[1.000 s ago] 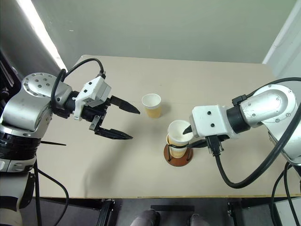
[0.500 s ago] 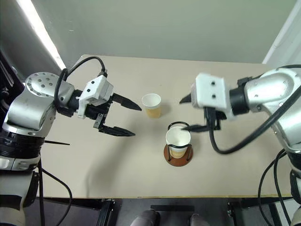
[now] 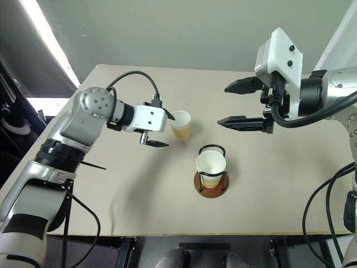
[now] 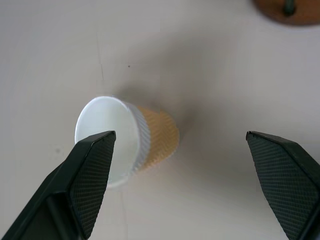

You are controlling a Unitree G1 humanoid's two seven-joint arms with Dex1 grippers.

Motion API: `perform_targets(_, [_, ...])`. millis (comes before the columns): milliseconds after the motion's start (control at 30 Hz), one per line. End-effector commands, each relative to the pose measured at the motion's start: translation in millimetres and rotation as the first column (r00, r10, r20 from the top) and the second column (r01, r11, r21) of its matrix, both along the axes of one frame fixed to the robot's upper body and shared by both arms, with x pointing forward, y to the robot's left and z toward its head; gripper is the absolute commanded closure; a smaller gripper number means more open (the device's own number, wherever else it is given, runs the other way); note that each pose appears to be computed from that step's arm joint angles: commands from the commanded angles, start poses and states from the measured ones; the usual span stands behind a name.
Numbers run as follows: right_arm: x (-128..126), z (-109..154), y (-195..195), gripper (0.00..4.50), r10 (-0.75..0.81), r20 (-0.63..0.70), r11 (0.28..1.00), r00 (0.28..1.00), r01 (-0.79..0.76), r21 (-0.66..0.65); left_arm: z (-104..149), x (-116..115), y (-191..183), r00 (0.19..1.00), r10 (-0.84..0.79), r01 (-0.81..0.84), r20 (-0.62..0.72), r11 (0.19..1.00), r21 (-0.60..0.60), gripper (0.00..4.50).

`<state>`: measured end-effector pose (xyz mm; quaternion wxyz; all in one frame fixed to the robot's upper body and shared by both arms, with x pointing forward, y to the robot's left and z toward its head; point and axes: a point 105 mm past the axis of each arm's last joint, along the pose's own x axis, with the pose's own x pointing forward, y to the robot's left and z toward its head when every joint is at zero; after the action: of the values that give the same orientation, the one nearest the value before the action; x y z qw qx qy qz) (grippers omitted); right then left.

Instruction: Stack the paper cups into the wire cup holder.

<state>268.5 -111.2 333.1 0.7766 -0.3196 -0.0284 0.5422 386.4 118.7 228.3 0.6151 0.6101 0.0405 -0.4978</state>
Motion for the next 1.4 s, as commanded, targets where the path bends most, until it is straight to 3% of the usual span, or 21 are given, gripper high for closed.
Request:
perform_targets(33, [-5, 11, -6, 0.88, -0.015, 0.040, 1.000, 0.999, 0.015, 0.015, 20, 7, -8, 0.993, -0.025, 0.023, 0.114, 0.999, 0.024, 0.00])
perform_targets(200, [-5, 10, -9, 0.88, -0.032, 0.031, 0.999, 0.999, 0.032, 0.011, 20, 16, -11, 0.985, -0.032, 0.020, 0.167, 0.997, 0.070, 0.00])
perform_targets(1000, [-6, 8, -12, 0.88, -0.052, 0.017, 0.998, 0.998, 0.052, 0.031, -1, 38, -10, 0.986, 0.011, -0.028, 0.165, 0.995, 0.097, 0.00])
perform_targets(1100, [-5, 7, -14, 0.83, -0.059, 0.011, 0.998, 0.998, 0.058, 0.039, -3, 38, -10, 0.988, 0.008, -0.024, 0.154, 0.995, 0.098, 0.55])
perform_targets(1400, [-1, 8, -18, 0.83, -0.075, -0.001, 0.995, 0.997, 0.075, 0.059, -6, 39, -4, 0.992, 0.020, -0.032, 0.122, 0.995, 0.095, 3.89])
